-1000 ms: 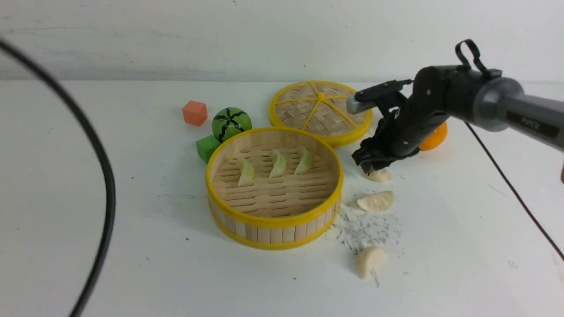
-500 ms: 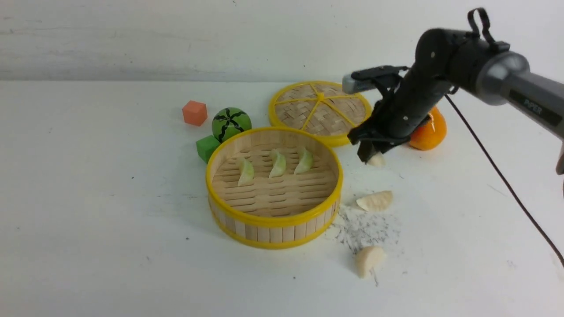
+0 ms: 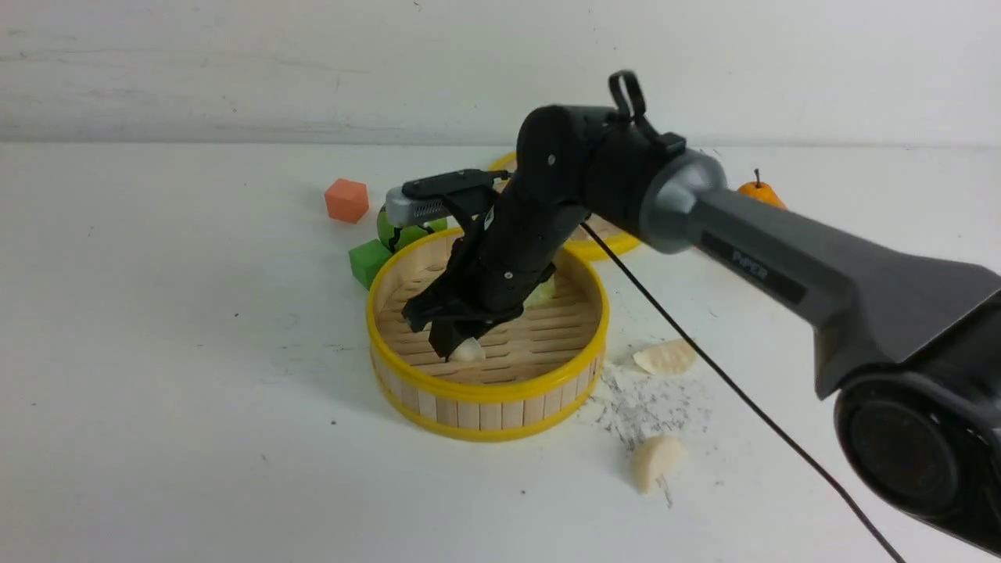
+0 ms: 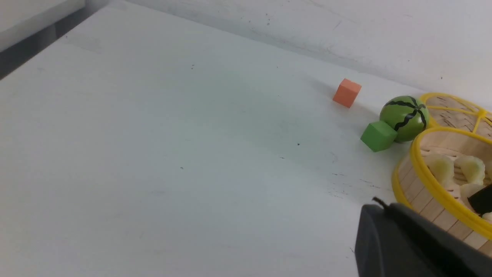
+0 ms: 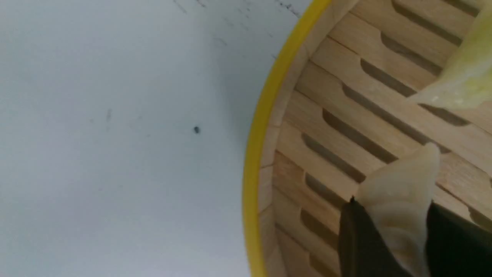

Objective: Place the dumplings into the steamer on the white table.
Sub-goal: 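Place the dumpling in the bamboo steamer basket with the right gripper, then reach for and grasp a dumpling lying on the table beside the steamer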

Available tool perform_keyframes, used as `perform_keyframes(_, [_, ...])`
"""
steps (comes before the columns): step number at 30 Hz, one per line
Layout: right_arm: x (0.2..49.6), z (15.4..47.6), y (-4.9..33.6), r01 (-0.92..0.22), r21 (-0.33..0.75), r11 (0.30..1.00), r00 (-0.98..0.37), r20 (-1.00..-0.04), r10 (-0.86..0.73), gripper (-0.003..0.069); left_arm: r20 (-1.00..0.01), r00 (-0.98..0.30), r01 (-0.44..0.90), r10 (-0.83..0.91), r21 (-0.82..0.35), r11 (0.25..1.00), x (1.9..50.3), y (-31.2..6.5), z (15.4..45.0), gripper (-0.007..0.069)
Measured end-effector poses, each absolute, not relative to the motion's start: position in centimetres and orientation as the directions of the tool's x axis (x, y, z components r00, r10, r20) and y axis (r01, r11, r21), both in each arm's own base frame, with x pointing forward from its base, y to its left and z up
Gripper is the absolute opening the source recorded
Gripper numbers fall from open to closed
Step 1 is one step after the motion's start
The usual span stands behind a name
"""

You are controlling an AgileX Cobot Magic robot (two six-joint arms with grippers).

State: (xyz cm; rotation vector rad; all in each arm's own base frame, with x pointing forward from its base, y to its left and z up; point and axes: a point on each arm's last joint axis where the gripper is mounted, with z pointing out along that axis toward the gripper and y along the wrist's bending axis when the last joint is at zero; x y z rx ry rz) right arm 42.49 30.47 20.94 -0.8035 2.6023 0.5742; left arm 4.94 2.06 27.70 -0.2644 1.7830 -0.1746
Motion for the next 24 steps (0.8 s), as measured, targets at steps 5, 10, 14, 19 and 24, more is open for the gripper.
perform_keyframes(5, [43.1,19.8,30.2,-0.57,0.245,0.784,-0.788,-0.435,-0.436,0.0249,-0.939,-0.212,-0.086,-0.271,-0.258,0.962,4.9,2.1,27.7,-0.0013])
perform_keyframes(10, [42.2,21.8,29.9,-0.595,0.256,0.762,-0.778,-0.424,-0.465,0.0442,-0.939,-0.212,-0.086,-0.271,-0.258,0.962,4.9,2.1,27.7,-0.0013])
perform_keyframes(14, [41.4,27.3,27.3,-0.689,0.17,0.704,-0.681,-0.483,-0.55,0.0531,-0.939,-0.211,-0.086,-0.27,-0.257,0.963,4.9,2.1,27.7,-0.0013])
perform_keyframes(19, [42.6,32.8,19.4,-0.72,0.026,0.693,-0.599,-0.528,-0.602,0.0538,-0.94,-0.211,-0.086,-0.27,-0.257,0.963,4.9,2.1,27.7,-0.0013])
perform_keyframes(24, [44.0,31.4,15.1,-0.728,0.024,0.686,-0.602,-0.501,-0.622,0.0528,-0.939,-0.211,-0.087,-0.272,-0.259,0.962,4.9,2.1,27.7,-0.0013])
